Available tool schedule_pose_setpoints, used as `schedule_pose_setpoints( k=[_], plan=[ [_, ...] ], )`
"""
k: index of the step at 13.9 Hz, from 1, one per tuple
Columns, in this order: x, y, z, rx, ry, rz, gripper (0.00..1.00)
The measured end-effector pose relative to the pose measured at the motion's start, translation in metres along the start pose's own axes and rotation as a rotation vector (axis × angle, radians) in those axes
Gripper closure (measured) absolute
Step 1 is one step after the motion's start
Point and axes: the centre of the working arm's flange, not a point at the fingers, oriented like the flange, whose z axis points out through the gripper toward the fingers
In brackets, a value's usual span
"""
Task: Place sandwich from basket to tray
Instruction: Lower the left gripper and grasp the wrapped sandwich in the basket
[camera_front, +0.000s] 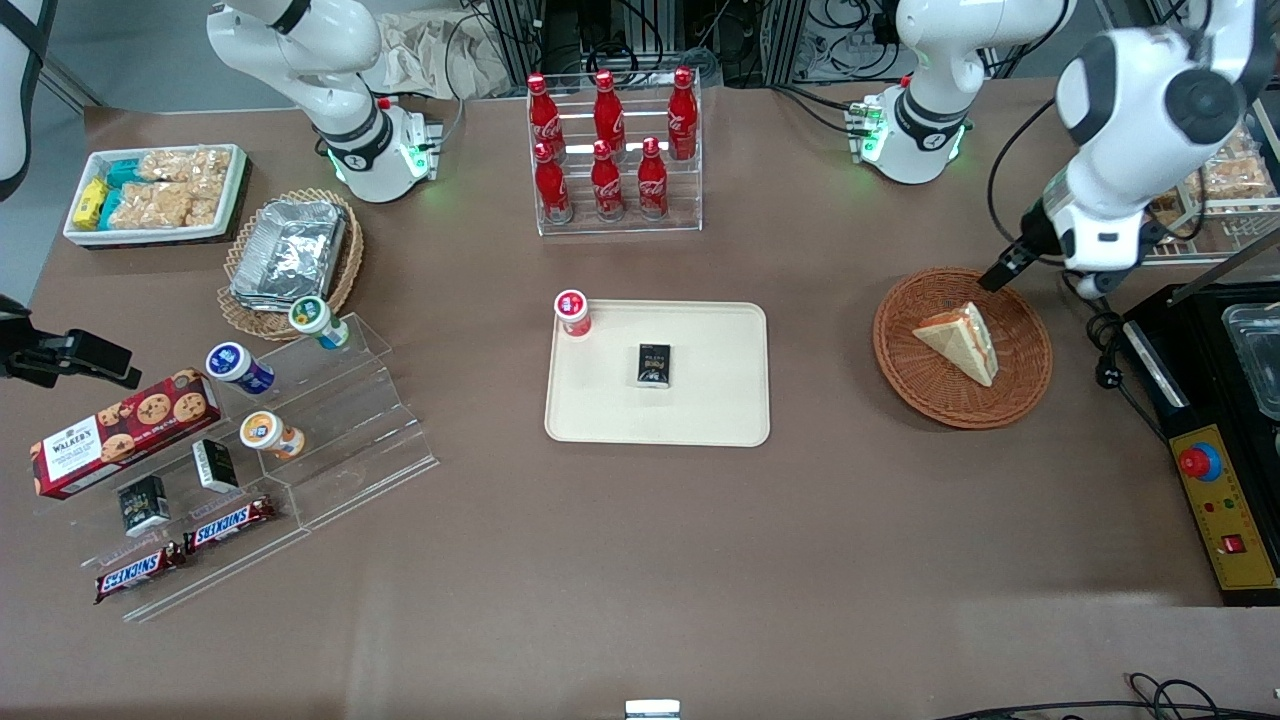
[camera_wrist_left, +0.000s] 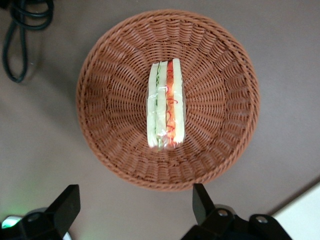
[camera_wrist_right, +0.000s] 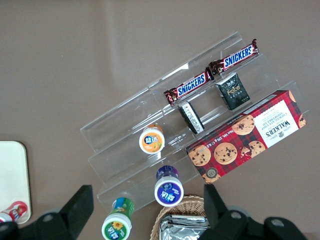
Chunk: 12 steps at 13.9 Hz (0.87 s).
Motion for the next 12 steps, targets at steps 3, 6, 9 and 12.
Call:
schedule_pose_setpoints(
  k=[3,6,9,12],
  plan=[
    [0.006,0.006,0.044,0.000,-0.005,-0.017,0.00],
    [0.008,0.008,0.071,0.006,-0.015,-0.035,0.00],
    [0.011,0.010,0.091,-0.005,-0.007,-0.044,0.00],
    [0.015,0.014,0.114,-0.014,-0.003,-0.047,0.00]
  ],
)
